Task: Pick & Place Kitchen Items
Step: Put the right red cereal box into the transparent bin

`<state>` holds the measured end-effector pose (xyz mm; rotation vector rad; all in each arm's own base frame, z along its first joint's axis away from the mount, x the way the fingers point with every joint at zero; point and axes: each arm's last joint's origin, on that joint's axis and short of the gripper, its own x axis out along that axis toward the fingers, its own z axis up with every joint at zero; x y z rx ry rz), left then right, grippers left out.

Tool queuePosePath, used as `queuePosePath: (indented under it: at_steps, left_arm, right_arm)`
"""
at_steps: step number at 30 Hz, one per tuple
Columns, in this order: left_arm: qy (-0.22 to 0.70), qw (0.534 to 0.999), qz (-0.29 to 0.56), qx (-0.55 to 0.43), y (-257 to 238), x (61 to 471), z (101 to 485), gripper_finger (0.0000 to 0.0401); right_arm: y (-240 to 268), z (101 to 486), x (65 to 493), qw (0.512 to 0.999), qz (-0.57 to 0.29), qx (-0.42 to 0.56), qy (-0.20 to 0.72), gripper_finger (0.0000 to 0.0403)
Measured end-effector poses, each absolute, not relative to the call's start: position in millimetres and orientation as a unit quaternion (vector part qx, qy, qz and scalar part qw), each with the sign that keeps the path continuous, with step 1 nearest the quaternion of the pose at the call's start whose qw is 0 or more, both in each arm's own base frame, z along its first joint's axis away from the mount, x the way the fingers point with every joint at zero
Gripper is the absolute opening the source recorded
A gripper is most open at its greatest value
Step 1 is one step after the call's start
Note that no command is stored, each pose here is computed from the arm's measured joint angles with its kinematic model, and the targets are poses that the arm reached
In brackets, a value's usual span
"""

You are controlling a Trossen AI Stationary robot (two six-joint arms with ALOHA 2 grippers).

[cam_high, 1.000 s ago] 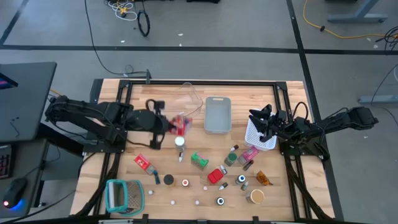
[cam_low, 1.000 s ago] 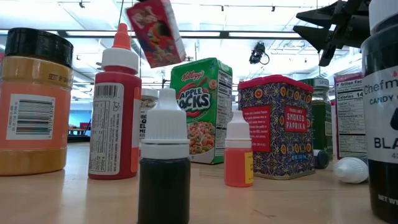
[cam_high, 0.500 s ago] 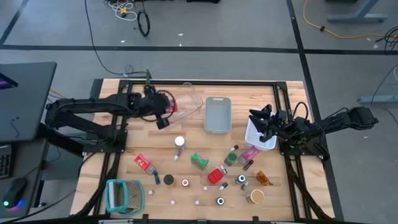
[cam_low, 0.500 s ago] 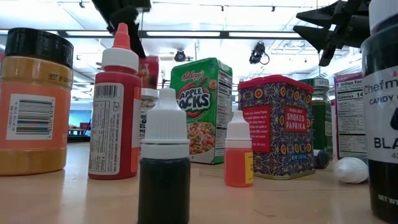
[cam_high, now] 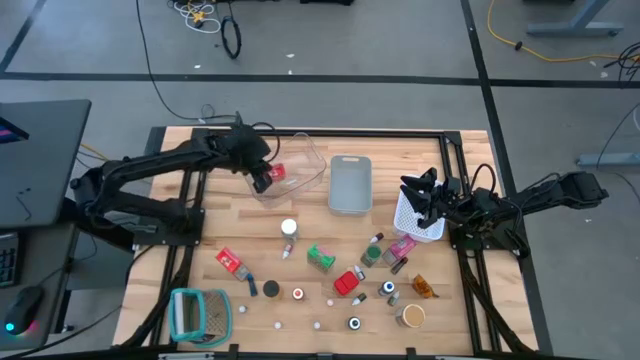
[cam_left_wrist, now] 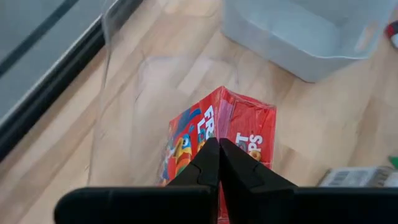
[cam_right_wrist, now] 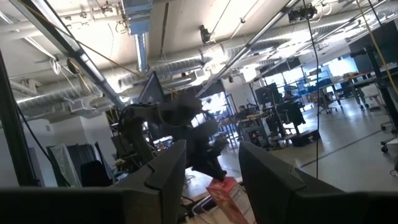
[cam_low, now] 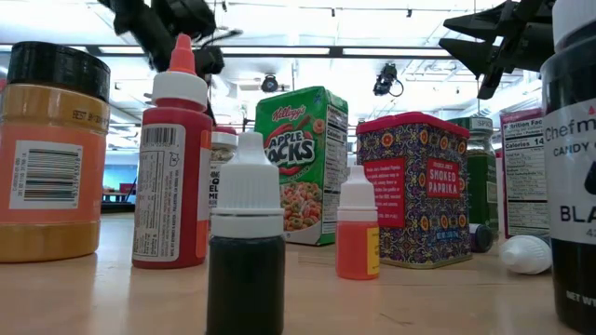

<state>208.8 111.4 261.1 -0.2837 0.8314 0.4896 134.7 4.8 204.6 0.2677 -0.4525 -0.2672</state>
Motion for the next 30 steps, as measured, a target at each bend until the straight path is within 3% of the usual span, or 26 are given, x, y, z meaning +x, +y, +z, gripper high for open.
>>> queuePosePath:
  at_steps: [7, 17, 23, 30]
  left_arm:
    - [0.404, 0.857, 0.249, -0.202, 128, 192, 238, 0.0015]
    - [0.411, 0.841, 0.314, -0.162, 139, 183, 229, 0.0041]
    - [0.417, 0.824, 0.358, -0.137, 142, 180, 230, 0.0069]
    - [0.428, 0.828, 0.347, -0.107, 142, 180, 230, 0.0124]
  right_arm:
    - [5, 205, 135, 0.957, -0.132, 0.132, -0.223, 0.0160]
    - [5, 205, 135, 0.957, -0.132, 0.132, -0.223, 0.0160]
    - [5, 205, 135, 0.957, -0.132, 0.132, -0.223, 0.0160]
    - [5, 205, 135, 0.957, -0.132, 0.132, -0.223, 0.0160]
